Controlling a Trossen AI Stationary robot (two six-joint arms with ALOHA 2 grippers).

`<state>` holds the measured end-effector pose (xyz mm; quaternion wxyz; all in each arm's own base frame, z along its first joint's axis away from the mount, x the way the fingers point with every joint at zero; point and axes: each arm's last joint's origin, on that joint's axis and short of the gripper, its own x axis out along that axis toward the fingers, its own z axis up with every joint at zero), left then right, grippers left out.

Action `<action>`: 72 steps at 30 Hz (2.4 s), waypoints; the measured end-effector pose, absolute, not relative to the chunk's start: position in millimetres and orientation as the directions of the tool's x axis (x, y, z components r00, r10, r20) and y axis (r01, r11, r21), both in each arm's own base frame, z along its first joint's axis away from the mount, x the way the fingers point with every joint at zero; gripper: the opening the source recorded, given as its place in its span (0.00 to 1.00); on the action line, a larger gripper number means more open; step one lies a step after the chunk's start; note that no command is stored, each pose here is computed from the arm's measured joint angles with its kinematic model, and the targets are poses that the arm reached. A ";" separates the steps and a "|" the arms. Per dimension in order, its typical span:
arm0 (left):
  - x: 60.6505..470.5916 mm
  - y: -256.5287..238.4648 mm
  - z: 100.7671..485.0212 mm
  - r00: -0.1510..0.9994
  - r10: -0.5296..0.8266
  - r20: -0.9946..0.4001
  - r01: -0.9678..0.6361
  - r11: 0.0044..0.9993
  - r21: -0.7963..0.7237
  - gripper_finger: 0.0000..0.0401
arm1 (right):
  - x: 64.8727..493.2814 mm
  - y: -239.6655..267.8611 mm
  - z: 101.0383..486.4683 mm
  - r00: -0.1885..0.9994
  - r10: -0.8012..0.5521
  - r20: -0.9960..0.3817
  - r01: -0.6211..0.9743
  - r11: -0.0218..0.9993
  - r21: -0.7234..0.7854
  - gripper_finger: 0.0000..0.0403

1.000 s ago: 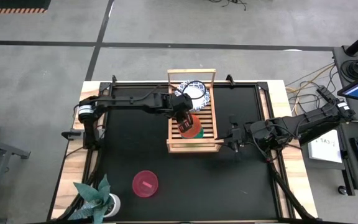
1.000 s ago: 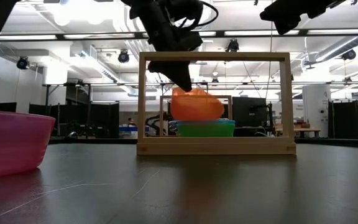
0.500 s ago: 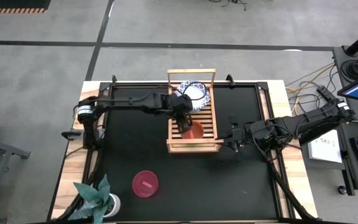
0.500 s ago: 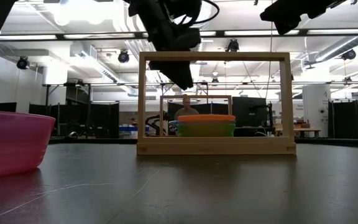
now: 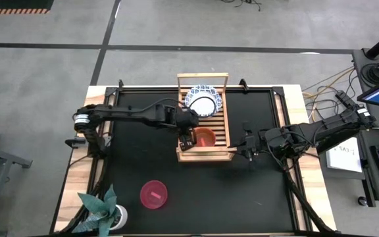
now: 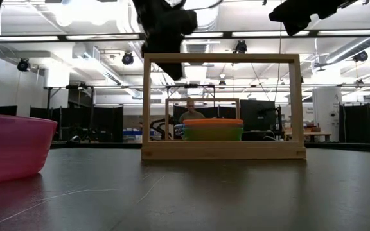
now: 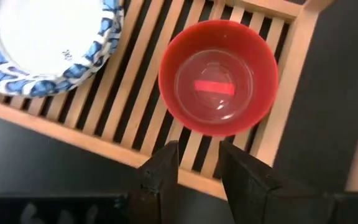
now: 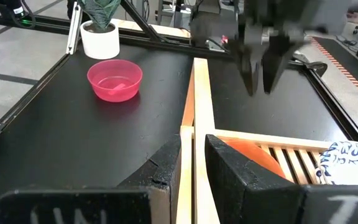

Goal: Place and stack bowls onto a shelf
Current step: Stack the pink bowl on top of the orange bowl on the shelf

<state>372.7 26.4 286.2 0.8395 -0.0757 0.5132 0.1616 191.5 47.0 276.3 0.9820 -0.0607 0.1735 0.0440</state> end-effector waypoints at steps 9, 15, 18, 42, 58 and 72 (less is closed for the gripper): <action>315.7 -4.3 322.6 0.278 0.145 -0.950 -0.394 0.919 0.025 0.24 | 191.6 47.0 276.5 0.936 0.065 -0.345 -0.107 0.989 -0.103 0.15; 280.4 -40.9 334.7 0.199 0.116 -0.973 -0.419 0.908 0.023 0.24 | 191.6 47.1 276.6 0.936 0.065 -0.345 -0.106 0.989 -0.100 0.15; 274.3 -64.9 334.4 0.224 0.094 -0.970 -0.378 0.926 0.003 0.24 | 191.5 47.0 276.7 0.937 0.065 -0.344 -0.106 0.989 -0.100 0.15; 270.7 -148.7 224.3 0.144 0.010 -0.990 -0.224 0.974 -0.023 0.48 | 191.6 47.1 276.6 0.936 0.066 -0.345 -0.102 0.991 -0.087 0.15; 257.4 -141.7 174.4 0.145 -0.006 -0.989 -0.250 0.967 -0.043 0.15 | 191.5 47.0 276.7 0.937 0.065 -0.344 -0.102 0.991 -0.090 0.15; 254.3 -136.0 263.2 0.127 0.067 -0.990 -0.144 0.988 0.048 0.00 | 191.5 47.0 276.6 0.936 0.065 -0.345 -0.102 0.991 -0.090 0.15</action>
